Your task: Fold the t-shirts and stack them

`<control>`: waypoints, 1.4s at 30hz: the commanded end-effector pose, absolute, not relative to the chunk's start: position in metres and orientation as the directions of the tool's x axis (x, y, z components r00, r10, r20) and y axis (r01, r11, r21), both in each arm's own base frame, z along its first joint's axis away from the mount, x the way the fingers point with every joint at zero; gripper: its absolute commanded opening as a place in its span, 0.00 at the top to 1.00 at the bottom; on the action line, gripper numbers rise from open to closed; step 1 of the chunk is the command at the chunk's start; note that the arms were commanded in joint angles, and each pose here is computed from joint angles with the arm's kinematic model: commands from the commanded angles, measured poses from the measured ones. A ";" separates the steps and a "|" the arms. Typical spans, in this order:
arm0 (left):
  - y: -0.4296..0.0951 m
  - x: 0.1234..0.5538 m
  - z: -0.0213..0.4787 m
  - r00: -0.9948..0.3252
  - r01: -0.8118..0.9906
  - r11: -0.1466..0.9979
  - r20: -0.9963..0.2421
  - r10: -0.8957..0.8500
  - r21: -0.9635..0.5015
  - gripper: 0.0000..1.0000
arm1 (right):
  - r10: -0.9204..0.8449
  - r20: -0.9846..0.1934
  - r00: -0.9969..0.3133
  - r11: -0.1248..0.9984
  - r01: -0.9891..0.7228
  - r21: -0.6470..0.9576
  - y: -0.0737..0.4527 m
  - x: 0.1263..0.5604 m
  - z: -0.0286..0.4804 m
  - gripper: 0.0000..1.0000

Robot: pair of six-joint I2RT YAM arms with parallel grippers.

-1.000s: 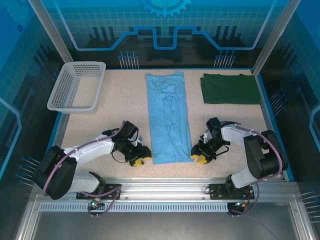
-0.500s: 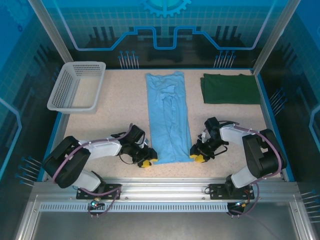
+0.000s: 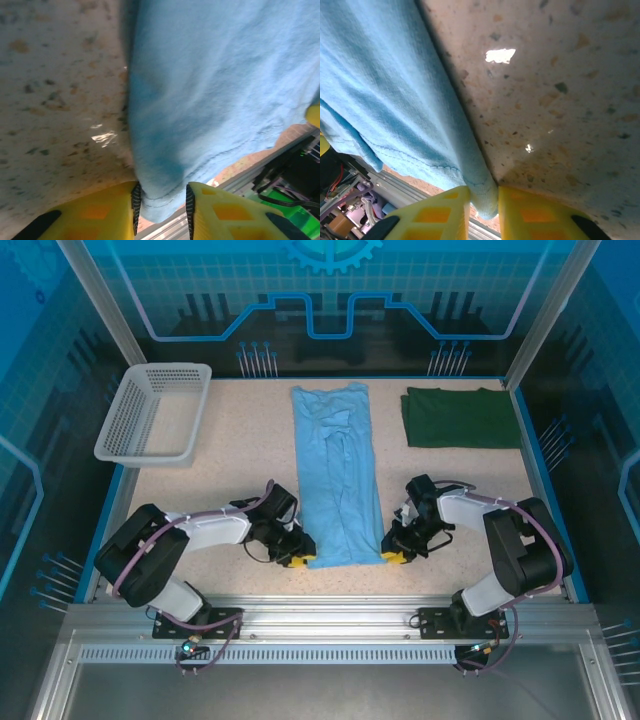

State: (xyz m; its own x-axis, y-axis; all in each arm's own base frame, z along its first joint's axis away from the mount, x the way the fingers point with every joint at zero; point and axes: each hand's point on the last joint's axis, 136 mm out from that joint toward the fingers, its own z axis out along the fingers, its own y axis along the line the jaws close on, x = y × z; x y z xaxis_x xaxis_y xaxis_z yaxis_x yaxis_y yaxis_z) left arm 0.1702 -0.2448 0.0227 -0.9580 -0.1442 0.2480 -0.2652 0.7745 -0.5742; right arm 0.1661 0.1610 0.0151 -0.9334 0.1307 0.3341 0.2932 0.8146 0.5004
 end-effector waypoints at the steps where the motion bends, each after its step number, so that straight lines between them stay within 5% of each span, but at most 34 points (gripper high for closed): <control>1: -0.241 0.167 0.022 -0.968 -0.220 0.816 0.224 -0.114 -0.534 0.71 | 0.123 0.338 -0.933 0.823 0.286 0.490 0.162 0.165 0.011 0.83; 11: -0.242 0.159 0.017 -0.974 -0.174 0.850 0.216 -0.073 -0.497 0.71 | 0.120 0.350 -0.929 0.830 0.288 0.478 0.159 0.160 0.008 1.00; 21: -0.236 0.165 0.015 -0.977 -0.155 0.894 0.201 -0.075 -0.420 1.00 | 0.104 0.371 -0.923 0.843 0.280 0.460 0.156 0.145 0.008 1.00; 34: -0.222 0.113 0.040 -0.947 -0.118 0.874 0.319 0.044 -0.471 1.00 | 0.105 0.416 -0.903 0.838 0.306 0.451 0.154 0.091 0.020 1.00; 42: -0.237 0.121 0.075 -0.955 -0.106 0.826 0.288 0.070 -0.553 1.00 | 0.134 0.356 -0.925 0.818 0.306 0.487 0.166 0.114 0.053 1.00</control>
